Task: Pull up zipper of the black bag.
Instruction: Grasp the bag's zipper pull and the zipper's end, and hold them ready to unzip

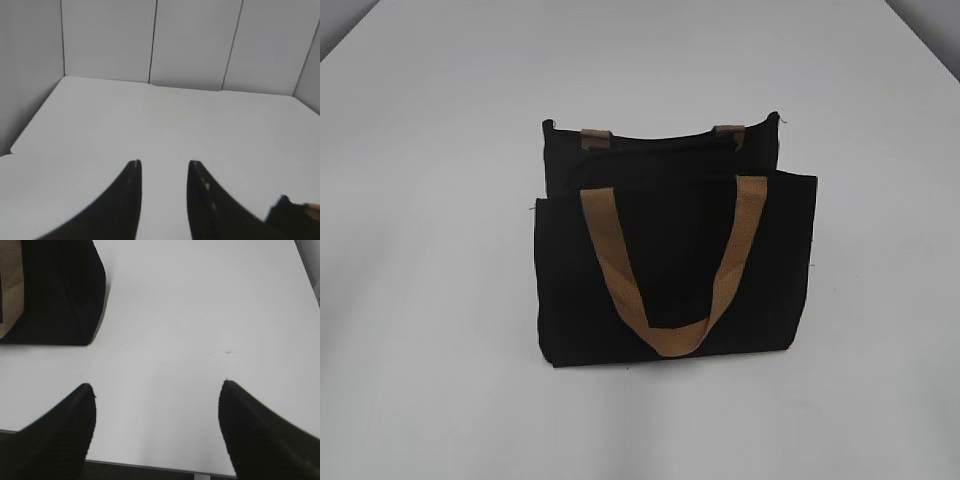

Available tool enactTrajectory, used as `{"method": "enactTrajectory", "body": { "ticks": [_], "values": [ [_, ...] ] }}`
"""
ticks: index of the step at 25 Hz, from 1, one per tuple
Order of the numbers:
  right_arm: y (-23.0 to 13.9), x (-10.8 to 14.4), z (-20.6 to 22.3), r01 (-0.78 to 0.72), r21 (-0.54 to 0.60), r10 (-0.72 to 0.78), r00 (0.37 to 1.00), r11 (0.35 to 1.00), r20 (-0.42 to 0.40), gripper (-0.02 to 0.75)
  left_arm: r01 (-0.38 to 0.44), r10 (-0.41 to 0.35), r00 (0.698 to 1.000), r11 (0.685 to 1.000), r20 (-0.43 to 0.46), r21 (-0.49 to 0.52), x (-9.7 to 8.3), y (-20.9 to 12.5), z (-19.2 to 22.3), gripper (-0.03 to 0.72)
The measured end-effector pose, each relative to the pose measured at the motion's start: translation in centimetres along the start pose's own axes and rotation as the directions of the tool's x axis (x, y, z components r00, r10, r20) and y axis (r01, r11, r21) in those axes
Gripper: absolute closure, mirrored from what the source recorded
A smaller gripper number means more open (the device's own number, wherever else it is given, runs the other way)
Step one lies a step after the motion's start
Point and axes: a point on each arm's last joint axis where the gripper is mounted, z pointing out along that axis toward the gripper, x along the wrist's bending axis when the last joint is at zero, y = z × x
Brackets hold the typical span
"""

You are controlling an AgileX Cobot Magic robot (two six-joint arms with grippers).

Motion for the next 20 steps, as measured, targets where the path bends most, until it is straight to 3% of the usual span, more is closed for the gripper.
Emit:
{"method": "enactTrajectory", "body": {
  "ticks": [5,10,13,15,20],
  "values": [
    [0.0,0.0,0.0,0.000,0.000,0.000,1.000,1.000,0.000,0.148,0.010,-0.006,0.996,0.999,-0.084,0.046,0.9,-2.8,10.6,0.449],
    [0.0,0.0,0.0,0.000,0.001,0.000,1.000,1.000,0.000,0.148,0.095,-0.091,0.995,0.988,-0.039,0.121,-2.0,-8.8,17.2,0.449],
    [0.0,0.0,0.0,0.000,0.001,0.000,1.000,1.000,0.000,0.148,0.059,-0.076,0.994,0.977,0.073,0.207,-5.3,-12.6,18.1,0.449],
    [0.0,0.0,0.0,0.000,0.001,0.000,1.000,1.000,0.000,0.148,0.006,-0.041,0.984,0.980,0.171,0.198,-7.6,-14.2,17.3,0.449],
    [0.0,0.0,0.0,0.000,0.000,0.000,1.000,1.000,0.000,0.148,-0.057,-0.009,0.955,0.976,0.296,0.211,-9.7,-17.1,14.0,0.448]
  ]
}}
